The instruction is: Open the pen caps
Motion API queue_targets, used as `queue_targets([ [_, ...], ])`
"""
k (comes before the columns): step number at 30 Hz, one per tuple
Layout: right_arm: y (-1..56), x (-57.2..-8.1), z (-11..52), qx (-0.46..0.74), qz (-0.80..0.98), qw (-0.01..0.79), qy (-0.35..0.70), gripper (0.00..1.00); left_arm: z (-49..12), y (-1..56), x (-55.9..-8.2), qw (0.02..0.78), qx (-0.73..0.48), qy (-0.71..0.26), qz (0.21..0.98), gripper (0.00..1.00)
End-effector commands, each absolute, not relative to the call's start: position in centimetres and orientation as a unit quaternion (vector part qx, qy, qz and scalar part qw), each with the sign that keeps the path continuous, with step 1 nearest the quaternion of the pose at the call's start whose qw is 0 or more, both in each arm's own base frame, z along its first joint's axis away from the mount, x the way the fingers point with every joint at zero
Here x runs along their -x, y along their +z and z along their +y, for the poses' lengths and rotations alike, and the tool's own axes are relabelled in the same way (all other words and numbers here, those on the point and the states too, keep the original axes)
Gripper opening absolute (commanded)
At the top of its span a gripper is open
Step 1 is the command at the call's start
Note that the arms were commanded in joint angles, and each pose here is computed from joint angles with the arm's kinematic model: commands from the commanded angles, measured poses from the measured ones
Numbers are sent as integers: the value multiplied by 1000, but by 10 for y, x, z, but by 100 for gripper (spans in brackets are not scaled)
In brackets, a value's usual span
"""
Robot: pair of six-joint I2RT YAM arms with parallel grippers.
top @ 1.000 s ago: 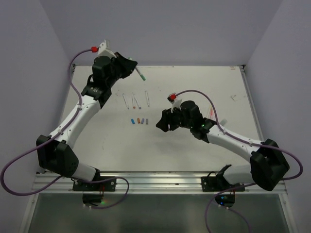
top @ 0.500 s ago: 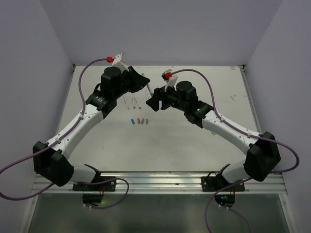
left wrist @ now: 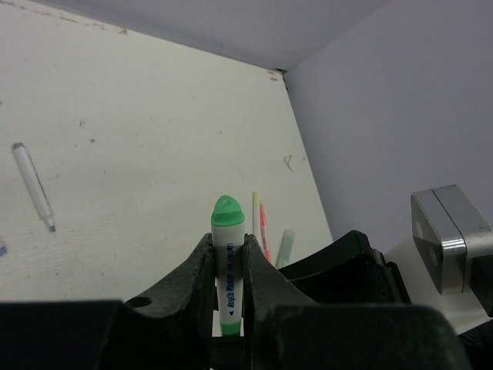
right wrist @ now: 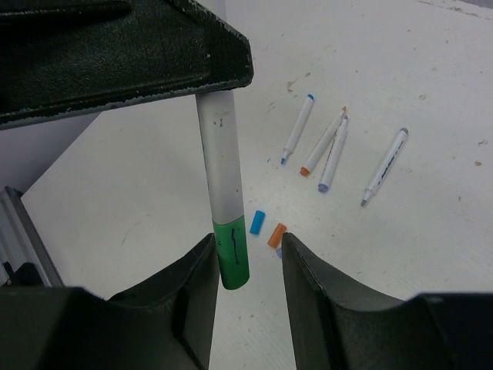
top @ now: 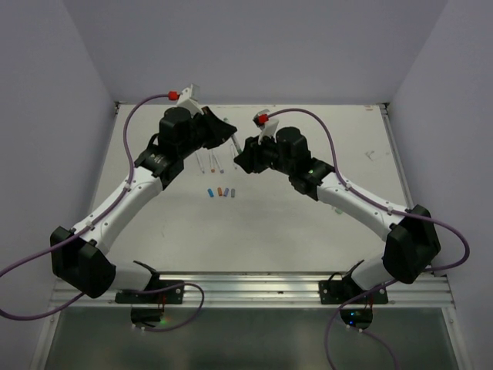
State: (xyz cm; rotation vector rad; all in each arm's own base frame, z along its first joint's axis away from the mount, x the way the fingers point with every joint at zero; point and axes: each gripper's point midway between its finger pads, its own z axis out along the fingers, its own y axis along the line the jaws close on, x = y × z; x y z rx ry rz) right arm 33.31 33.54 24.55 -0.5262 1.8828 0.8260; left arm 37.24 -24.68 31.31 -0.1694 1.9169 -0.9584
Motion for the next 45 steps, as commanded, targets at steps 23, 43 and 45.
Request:
queue_targets([
  [23, 281, -341, 340, 211, 741, 521, 367, 38, -249, 324, -360, 478, 53, -405, 777, 0],
  [43, 276, -331, 337, 233, 737, 514, 372, 0, -259, 313, -350, 453, 39, -431, 780, 47],
  [45, 276, -330, 338, 234, 737, 512, 374, 0, -258, 309, -349, 448, 39, -431, 782, 47],
])
